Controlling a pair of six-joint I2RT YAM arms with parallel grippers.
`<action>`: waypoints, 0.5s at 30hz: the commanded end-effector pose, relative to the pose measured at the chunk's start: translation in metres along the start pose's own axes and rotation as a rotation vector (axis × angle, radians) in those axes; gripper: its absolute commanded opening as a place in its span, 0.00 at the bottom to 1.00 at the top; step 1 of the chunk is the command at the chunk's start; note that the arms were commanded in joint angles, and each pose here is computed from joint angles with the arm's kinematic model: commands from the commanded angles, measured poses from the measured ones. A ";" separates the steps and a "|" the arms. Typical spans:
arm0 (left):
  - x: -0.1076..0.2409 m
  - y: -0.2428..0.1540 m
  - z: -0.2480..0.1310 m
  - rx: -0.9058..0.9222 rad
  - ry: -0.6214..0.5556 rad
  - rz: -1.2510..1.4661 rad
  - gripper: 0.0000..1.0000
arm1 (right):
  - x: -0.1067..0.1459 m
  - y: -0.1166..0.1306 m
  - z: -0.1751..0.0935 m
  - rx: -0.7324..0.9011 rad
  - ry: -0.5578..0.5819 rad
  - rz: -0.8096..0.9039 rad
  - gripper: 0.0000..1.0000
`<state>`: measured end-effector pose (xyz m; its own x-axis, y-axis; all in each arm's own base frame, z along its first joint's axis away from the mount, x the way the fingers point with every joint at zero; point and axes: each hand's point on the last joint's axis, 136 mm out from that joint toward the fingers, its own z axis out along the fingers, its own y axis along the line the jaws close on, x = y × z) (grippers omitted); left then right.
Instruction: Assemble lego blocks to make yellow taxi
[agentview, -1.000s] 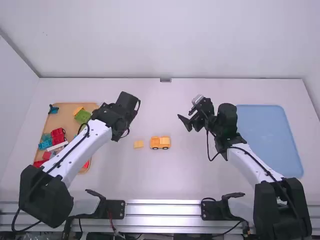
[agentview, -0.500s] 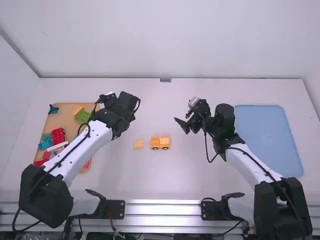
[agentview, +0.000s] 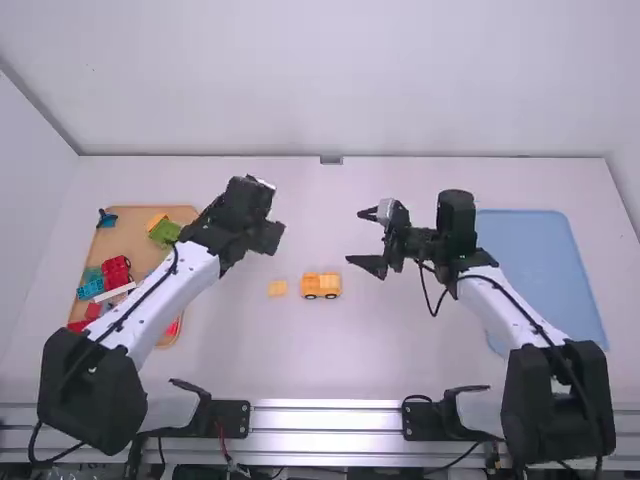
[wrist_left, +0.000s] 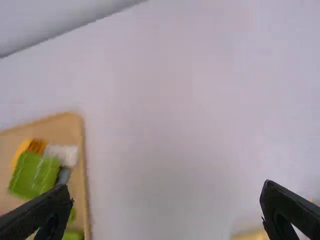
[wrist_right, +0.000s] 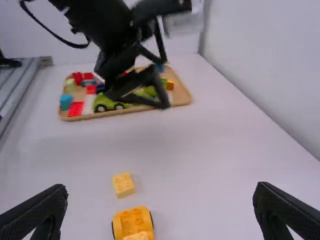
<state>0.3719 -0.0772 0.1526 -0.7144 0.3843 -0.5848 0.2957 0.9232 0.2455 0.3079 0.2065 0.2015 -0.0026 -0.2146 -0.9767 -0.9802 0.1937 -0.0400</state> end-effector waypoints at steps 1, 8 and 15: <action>0.004 -0.057 -0.014 0.455 -0.142 0.394 0.99 | -0.011 -0.001 0.004 -0.085 -0.050 -0.036 0.99; 0.040 -0.076 -0.041 0.836 -0.514 0.697 0.99 | 0.006 -0.003 0.027 -0.144 -0.028 0.028 0.98; 0.096 -0.101 -0.001 0.884 -0.589 0.793 0.99 | 0.007 -0.006 0.032 -0.151 -0.024 0.022 0.98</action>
<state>0.2850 -0.1208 0.0720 0.0311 0.6278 -0.7777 0.9757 0.1497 0.1599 0.3131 0.2341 0.1746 -0.0629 -0.2048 -0.9768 -0.9969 0.0596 0.0517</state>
